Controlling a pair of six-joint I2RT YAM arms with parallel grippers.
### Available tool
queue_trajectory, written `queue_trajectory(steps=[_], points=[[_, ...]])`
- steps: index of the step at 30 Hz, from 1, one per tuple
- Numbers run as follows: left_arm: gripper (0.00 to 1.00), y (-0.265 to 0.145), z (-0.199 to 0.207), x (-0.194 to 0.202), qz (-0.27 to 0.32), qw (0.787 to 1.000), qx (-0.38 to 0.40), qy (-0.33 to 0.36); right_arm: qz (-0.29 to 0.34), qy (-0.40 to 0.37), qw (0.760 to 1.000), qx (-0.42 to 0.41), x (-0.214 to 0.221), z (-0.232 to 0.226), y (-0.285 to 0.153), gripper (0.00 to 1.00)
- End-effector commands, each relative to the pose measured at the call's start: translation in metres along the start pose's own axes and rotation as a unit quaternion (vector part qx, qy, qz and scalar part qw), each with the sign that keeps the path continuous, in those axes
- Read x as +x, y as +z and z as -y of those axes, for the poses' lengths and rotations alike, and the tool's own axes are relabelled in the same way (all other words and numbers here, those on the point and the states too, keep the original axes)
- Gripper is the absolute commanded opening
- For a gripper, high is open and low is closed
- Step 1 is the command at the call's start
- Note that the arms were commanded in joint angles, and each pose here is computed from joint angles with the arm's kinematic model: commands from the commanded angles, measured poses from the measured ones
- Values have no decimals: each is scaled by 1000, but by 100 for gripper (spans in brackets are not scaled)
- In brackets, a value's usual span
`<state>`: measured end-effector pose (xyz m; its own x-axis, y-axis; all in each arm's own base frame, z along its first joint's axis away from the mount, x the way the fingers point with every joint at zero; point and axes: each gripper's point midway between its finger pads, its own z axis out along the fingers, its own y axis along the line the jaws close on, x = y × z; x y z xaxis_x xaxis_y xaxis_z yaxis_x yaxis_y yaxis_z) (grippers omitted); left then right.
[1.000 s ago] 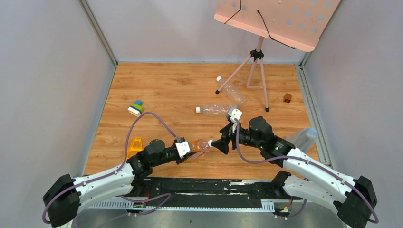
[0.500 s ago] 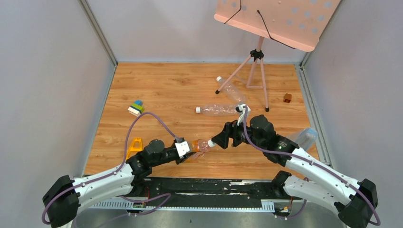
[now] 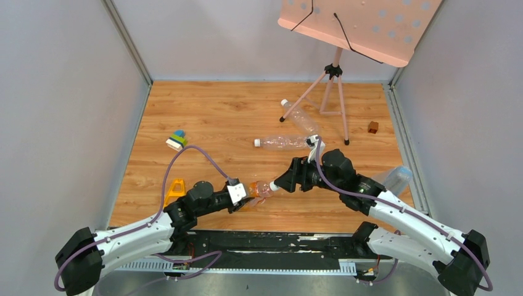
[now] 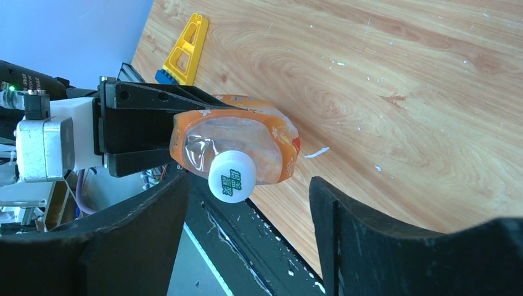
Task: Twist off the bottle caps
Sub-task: Unscrew the bottle cap from the plastic bottle.
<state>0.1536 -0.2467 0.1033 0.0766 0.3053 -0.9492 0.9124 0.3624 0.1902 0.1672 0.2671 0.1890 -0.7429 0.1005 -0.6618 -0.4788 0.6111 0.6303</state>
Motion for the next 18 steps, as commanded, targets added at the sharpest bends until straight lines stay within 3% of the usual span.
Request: queue_trajectory(steps=[1,14,18], points=[[0,1,-5,-16,27,1000,-10,-2,8,13,1000,-18,-9,-12,-2,69],[0,1,-5,-16,25,1000,-9,-3,-27,18,999,-24,-5,-16,15,55],[0,1,-5,-16,25,1000,-9,-3,-43,17,997,-59,-8,-34,18,51]])
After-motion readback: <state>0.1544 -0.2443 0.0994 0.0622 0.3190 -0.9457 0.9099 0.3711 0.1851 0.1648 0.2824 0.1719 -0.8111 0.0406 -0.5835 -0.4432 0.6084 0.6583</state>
